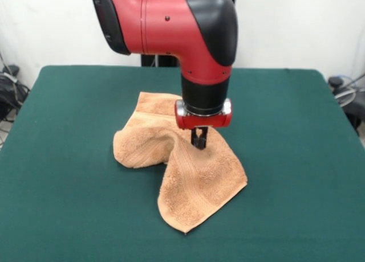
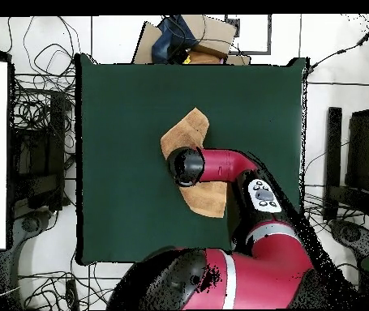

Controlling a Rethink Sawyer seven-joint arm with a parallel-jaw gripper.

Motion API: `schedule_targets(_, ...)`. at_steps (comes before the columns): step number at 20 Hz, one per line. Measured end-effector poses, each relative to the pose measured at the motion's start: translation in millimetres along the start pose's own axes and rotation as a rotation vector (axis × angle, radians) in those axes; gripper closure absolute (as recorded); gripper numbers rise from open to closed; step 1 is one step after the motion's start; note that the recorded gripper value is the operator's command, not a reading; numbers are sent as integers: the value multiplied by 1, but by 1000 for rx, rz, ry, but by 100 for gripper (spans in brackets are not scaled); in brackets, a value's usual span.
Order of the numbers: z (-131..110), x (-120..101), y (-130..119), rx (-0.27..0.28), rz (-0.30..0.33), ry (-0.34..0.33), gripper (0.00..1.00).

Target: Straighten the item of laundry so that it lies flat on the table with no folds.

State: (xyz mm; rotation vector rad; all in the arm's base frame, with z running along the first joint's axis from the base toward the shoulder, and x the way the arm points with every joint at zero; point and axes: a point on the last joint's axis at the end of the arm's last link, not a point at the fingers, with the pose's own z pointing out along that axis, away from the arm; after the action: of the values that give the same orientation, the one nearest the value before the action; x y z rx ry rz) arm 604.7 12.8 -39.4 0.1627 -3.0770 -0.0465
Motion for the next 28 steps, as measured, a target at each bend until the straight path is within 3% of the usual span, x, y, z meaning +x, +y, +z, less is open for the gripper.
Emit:
schedule_targets(20, -46, 10, 5, 21, -17, -24, 100)
schedule_targets(28, -36, 12, 7, 17, -17, -10, 100)
